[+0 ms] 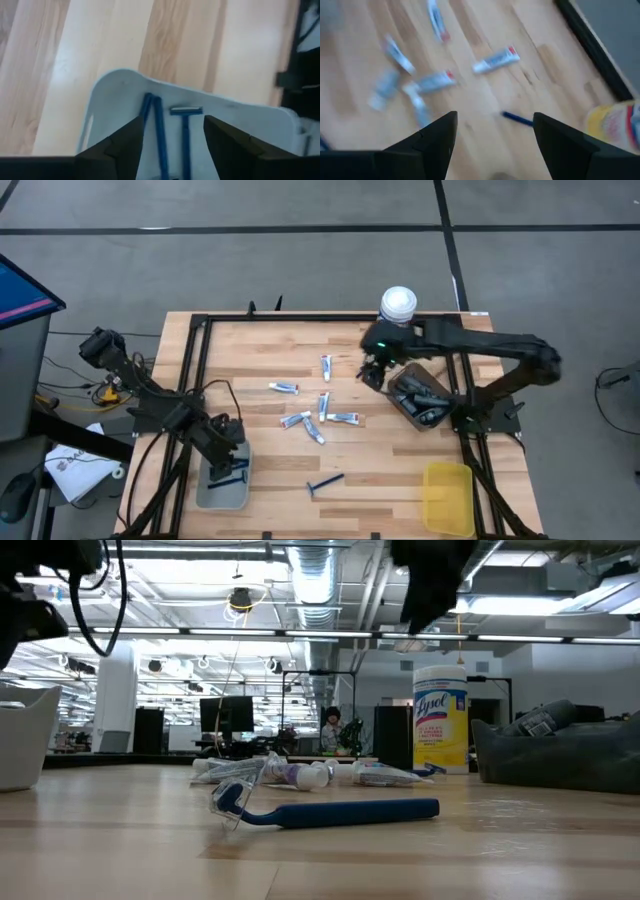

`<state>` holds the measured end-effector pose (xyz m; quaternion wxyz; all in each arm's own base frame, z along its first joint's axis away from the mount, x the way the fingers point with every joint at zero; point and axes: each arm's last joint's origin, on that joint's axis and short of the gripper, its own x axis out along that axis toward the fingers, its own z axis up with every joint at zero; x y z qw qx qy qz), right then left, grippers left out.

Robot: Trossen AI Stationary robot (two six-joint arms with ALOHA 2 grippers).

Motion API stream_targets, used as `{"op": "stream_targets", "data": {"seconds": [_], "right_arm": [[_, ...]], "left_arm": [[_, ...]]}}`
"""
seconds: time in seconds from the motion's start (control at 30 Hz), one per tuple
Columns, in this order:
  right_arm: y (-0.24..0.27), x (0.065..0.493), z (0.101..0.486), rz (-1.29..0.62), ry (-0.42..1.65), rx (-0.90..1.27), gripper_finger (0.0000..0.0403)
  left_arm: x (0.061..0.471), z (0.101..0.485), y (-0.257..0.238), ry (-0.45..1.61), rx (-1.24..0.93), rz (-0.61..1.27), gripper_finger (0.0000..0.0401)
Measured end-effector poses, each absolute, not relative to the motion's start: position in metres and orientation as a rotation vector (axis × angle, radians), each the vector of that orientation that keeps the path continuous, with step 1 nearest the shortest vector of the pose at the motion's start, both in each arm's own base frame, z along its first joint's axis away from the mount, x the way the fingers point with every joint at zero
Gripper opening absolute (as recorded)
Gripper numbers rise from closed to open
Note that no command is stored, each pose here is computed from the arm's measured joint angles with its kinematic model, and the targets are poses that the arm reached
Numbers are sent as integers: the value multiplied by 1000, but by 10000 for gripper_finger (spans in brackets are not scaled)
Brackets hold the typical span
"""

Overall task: Pick & Place Travel size toiletries
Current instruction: Put the blue razor into the gray bin

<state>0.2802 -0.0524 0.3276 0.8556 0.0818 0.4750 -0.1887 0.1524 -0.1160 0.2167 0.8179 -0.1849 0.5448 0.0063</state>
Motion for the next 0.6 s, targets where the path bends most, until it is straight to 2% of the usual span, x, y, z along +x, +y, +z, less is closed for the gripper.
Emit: {"op": "stream_targets", "data": {"seconds": [0.13, 0.27, 0.4, 0.47, 0.6], "right_arm": [[-92, 300, 290, -416, 1227, 129, 253], [-130, 307, 252, -554, 1389, 285, 253], [-147, 311, 220, -650, 1488, 400, 253], [-150, 315, 210, -638, 1510, 392, 253], [-148, 322, 202, -485, 1549, 240, 253]], "left_arm": [[146, 229, -111, 1101, -475, 12, 204], [141, 238, -105, 1034, -567, 55, 198], [138, 244, -101, 975, -606, 76, 186], [137, 246, -100, 954, -608, 83, 180], [137, 247, -100, 945, -610, 80, 171]]}}
